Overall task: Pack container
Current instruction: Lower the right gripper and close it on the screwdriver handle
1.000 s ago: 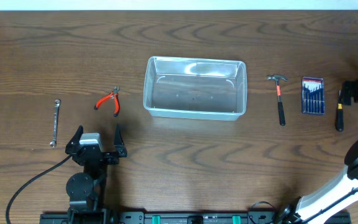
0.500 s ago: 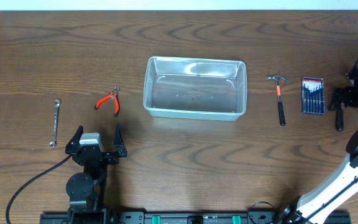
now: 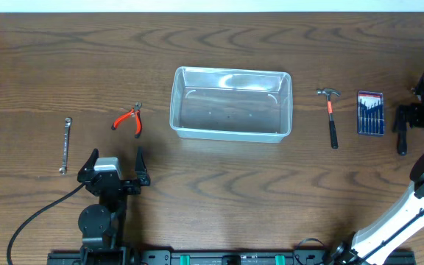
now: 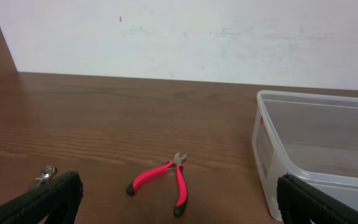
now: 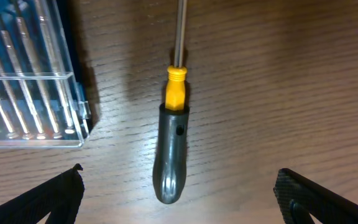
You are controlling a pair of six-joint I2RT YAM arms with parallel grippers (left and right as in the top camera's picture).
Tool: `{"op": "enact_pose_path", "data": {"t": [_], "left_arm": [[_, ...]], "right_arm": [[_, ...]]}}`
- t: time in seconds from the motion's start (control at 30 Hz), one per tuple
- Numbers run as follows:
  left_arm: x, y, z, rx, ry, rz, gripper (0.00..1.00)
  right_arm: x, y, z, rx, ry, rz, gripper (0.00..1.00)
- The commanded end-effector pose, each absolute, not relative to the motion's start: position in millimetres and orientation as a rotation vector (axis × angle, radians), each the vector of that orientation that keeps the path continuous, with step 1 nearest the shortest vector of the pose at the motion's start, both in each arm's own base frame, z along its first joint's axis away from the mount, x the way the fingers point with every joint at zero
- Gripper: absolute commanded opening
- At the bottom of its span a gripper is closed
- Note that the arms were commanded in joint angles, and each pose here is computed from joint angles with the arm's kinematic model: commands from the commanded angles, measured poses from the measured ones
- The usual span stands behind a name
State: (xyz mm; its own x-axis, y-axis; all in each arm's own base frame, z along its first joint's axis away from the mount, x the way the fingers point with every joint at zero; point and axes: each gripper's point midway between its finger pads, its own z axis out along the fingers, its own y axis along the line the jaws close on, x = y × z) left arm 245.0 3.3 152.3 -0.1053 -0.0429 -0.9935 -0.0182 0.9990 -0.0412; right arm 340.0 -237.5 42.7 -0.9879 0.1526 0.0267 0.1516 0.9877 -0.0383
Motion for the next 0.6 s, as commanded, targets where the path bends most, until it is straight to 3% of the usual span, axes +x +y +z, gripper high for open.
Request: {"op": "enact_pose_path", "data": {"t": [0.0, 0.57], "left_arm": [[244, 3, 137, -0.053, 1.724, -0.03, 0.98], [244, 3, 137, -0.053, 1.724, -0.03, 0.98]], "right_arm": [[339, -244, 39, -0.272, -3.086, 0.084, 0.99], [338, -247, 21, -0.288, -3.065, 0.064, 0.99]]}}
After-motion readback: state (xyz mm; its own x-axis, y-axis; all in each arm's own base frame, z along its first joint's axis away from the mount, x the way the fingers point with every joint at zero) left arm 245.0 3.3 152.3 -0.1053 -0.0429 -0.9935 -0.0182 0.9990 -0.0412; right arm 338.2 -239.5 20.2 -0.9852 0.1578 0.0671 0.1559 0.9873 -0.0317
